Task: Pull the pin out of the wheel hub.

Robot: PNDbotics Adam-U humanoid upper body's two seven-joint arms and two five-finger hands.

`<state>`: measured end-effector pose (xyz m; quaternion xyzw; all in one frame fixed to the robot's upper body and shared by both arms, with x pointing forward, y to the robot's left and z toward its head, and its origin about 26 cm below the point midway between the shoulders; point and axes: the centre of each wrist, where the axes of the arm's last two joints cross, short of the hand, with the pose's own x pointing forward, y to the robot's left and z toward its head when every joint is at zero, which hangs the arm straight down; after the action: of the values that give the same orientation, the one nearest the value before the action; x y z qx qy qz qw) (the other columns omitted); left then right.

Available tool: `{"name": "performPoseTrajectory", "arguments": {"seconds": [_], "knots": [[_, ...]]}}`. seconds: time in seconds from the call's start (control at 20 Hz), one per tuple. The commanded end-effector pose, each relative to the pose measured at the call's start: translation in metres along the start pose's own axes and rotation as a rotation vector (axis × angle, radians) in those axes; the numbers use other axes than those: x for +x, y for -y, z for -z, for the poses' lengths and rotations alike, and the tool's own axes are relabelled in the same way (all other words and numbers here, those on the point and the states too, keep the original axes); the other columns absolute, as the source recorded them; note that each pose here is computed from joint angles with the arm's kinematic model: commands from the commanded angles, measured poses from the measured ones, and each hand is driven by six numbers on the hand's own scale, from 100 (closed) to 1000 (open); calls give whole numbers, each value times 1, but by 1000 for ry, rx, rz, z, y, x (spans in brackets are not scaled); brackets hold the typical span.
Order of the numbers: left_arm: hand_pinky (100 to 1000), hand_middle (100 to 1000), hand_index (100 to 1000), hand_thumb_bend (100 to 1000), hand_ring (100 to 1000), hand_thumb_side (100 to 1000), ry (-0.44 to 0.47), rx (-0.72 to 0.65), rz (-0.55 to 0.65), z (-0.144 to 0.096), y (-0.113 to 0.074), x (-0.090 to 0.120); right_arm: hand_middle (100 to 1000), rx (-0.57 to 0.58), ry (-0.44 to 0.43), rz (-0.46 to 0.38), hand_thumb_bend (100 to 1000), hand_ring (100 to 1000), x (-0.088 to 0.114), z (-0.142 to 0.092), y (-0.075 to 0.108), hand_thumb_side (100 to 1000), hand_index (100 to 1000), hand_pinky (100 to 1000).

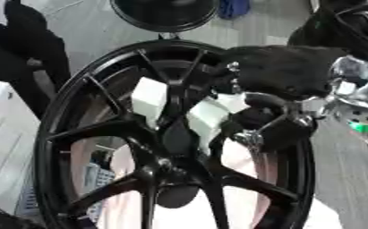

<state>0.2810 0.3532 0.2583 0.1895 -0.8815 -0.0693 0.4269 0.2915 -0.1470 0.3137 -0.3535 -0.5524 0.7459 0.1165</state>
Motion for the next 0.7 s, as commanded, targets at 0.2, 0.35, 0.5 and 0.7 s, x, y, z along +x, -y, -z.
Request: {"name": "performPoseTrajectory", "arguments": {"seconds": [0.2, 0.35, 0.5, 0.7], "knots": [[889, 712, 679, 100, 585, 530, 36, -12, 15, 4, -2, 9, 716, -14, -15, -10, 100, 869, -5, -5, 6, 355, 864, 1000], [890, 712, 678, 100, 585, 530, 36, -14, 14, 4, -1, 9, 718, -13, -9, -9, 100, 871, -4, -5, 6, 360, 866, 1000], [890, 712, 678, 100, 585, 530, 35, -15, 14, 4, -1, 9, 725, -14, -8, -6, 100, 875, -5, -5, 6, 362, 869, 1000], [891, 713, 678, 100, 586, 530, 34, -17, 11, 4, -1, 9, 758, -38, -14, -8, 100, 887, -6, -6, 7, 372, 877, 1000]]}}
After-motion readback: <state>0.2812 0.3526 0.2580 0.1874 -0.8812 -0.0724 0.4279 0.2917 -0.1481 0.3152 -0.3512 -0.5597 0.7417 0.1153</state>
